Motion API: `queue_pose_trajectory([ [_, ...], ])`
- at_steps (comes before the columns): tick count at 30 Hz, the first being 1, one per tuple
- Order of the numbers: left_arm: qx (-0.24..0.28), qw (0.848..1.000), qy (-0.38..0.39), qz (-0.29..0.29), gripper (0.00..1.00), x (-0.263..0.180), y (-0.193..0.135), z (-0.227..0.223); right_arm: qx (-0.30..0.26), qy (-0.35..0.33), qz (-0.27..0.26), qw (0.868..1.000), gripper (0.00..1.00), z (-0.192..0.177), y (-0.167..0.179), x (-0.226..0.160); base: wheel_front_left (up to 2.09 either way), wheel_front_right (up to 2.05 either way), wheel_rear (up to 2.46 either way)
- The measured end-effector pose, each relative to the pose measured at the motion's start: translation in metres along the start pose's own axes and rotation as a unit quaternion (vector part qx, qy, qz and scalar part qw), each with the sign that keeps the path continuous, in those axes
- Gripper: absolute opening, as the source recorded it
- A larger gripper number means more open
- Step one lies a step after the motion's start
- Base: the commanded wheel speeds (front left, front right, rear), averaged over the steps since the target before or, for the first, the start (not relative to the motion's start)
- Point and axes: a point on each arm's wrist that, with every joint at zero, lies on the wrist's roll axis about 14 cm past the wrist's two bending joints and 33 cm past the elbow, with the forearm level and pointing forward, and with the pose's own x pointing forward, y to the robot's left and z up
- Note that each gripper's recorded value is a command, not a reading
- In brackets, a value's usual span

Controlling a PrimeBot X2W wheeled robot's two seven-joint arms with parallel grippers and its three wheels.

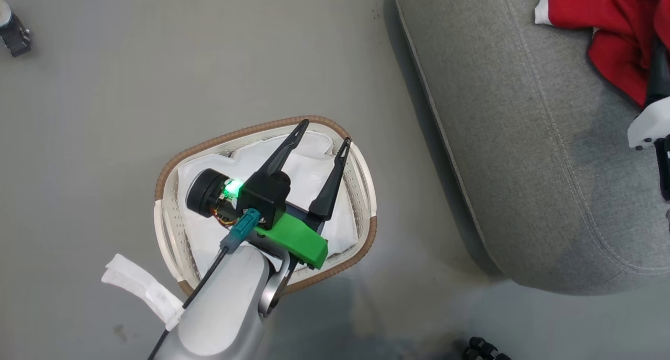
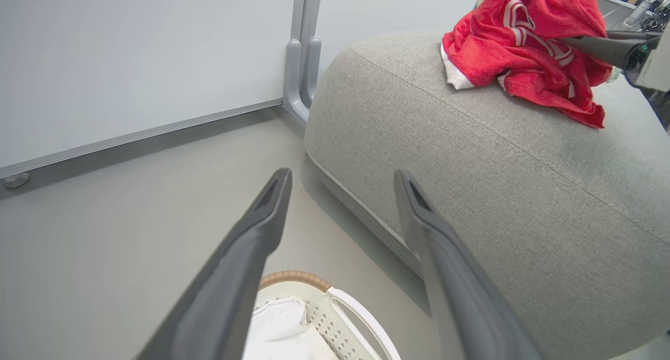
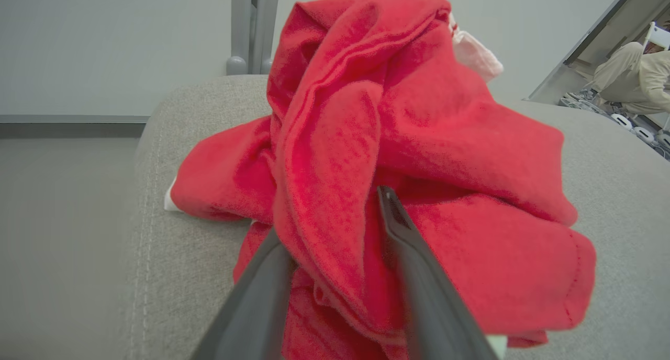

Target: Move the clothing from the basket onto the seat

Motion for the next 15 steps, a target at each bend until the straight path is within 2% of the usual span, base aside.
queue_pose_trajectory([
  [8,0.015,0.999,-0.011,0.036,1.00,-0.014,0.007,0.017,0.027,-0.034,-0.014,0.999,1.00,0.016,-0.009,-0.040,0.00,0.00,0.00],
  [15,0.035,0.994,-0.032,0.096,1.00,-0.036,0.025,0.038,0.065,-0.068,0.022,0.995,1.00,0.033,0.025,-0.069,0.00,0.00,0.00],
])
